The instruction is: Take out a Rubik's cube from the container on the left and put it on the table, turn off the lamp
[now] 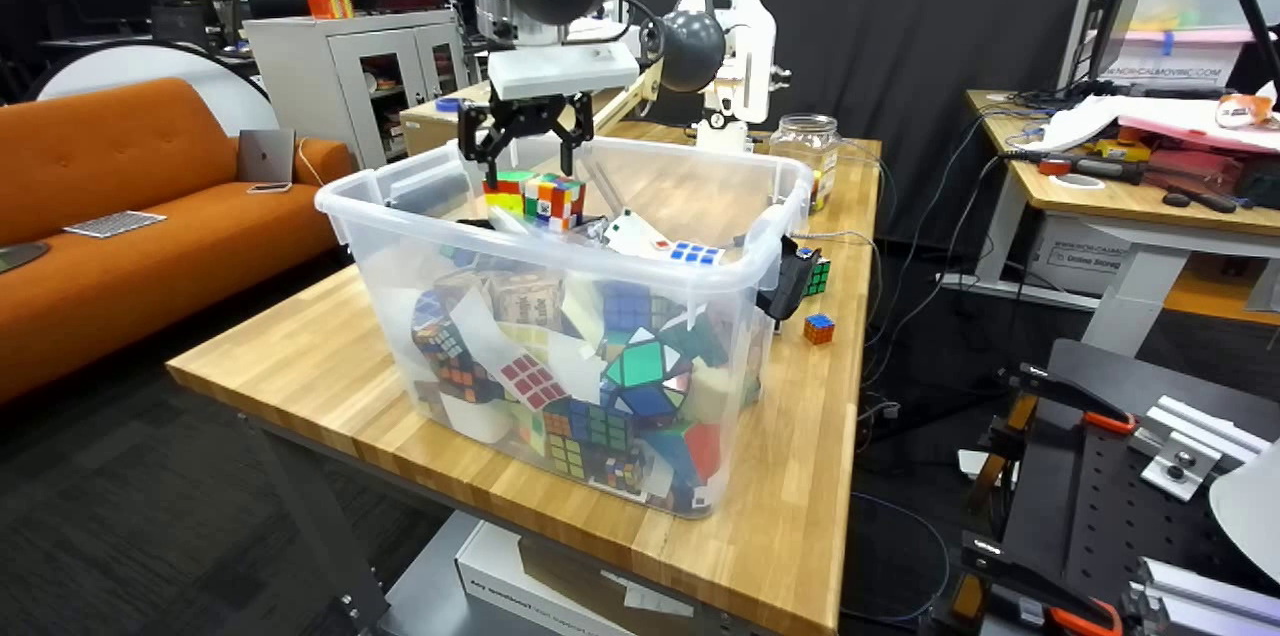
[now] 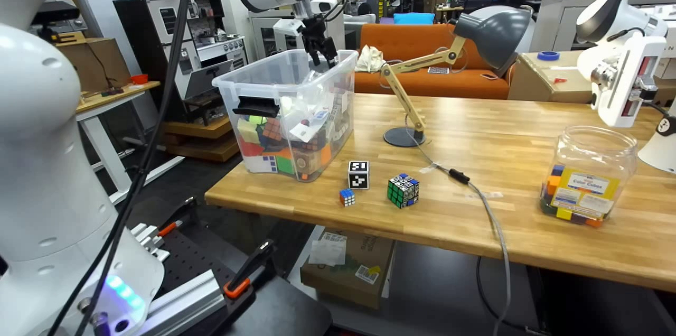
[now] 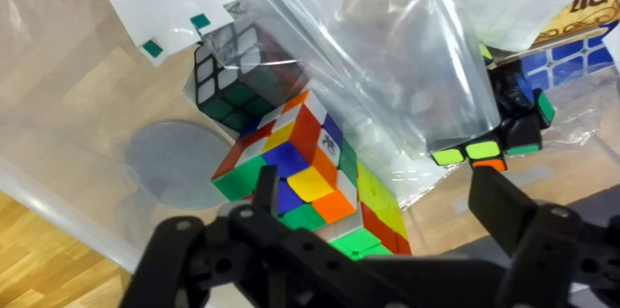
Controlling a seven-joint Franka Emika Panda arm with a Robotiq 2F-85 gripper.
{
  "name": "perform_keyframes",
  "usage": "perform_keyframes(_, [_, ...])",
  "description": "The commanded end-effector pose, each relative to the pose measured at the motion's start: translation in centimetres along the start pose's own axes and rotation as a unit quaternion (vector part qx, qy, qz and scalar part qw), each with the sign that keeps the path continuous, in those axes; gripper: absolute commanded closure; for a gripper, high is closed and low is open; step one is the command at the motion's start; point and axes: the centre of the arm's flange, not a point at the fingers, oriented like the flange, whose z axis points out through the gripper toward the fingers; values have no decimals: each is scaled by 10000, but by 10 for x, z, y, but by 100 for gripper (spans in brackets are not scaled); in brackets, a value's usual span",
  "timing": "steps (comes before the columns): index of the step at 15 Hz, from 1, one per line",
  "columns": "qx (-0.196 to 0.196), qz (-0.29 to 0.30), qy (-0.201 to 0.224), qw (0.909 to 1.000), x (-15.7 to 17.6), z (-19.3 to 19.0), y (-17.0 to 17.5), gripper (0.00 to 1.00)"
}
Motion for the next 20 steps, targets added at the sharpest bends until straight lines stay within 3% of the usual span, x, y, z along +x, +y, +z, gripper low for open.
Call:
perform_keyframes(1, [280, -210, -18, 9994, 7, -4, -1, 0])
perform_keyframes(9, [443, -670, 2, 9968, 20, -21, 5, 0])
perform_keyframes(20, [832, -132, -63, 9964, 30, -27, 35, 0])
